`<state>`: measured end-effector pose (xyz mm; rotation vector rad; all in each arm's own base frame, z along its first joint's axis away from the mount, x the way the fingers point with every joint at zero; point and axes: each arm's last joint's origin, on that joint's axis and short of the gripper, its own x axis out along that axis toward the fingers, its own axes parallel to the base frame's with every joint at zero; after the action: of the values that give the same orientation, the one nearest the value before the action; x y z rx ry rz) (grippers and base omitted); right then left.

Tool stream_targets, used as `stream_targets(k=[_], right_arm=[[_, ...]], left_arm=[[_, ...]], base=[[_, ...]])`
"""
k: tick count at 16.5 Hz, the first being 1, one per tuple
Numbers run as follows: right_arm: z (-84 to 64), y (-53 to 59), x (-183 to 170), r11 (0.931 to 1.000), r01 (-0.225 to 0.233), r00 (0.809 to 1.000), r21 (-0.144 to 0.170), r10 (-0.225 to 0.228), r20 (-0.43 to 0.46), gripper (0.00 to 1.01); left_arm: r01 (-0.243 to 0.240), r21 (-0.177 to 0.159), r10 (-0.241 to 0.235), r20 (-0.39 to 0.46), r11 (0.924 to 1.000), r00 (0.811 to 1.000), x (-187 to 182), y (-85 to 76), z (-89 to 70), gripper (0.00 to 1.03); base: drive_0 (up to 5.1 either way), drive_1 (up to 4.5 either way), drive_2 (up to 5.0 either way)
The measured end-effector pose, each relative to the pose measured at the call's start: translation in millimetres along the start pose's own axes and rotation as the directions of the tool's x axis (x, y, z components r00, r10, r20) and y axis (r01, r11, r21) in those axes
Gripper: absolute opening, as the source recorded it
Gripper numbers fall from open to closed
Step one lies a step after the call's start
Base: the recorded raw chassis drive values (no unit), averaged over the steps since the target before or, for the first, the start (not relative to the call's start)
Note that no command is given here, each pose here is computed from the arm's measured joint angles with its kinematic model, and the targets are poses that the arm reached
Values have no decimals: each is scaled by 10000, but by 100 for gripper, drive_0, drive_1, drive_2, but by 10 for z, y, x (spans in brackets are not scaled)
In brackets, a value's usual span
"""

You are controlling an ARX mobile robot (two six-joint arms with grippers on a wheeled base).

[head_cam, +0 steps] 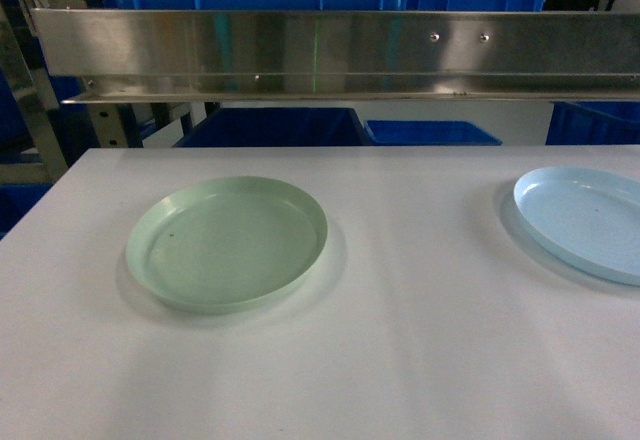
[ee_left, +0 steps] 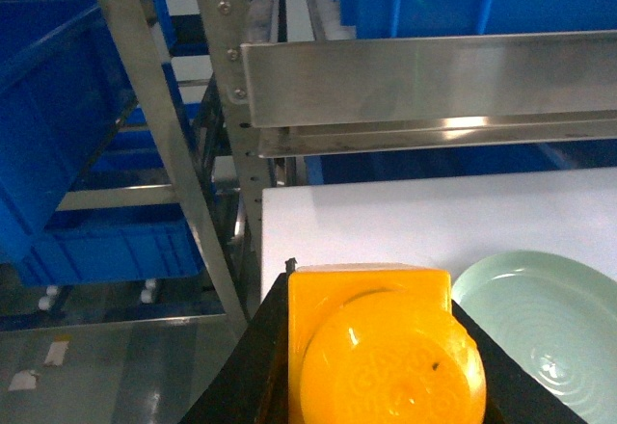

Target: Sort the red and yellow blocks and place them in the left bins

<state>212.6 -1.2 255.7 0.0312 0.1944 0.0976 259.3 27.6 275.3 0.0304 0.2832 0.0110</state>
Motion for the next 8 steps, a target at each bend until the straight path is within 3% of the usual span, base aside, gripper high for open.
stream_targets(k=[8], right_arm=[[-6,0,2,10000,5,10000,6,-5,-49,28]], left_arm=[[-40,-10,40,-5,10000,10000,4,9,-4,27]], base=[[-494,252,252]])
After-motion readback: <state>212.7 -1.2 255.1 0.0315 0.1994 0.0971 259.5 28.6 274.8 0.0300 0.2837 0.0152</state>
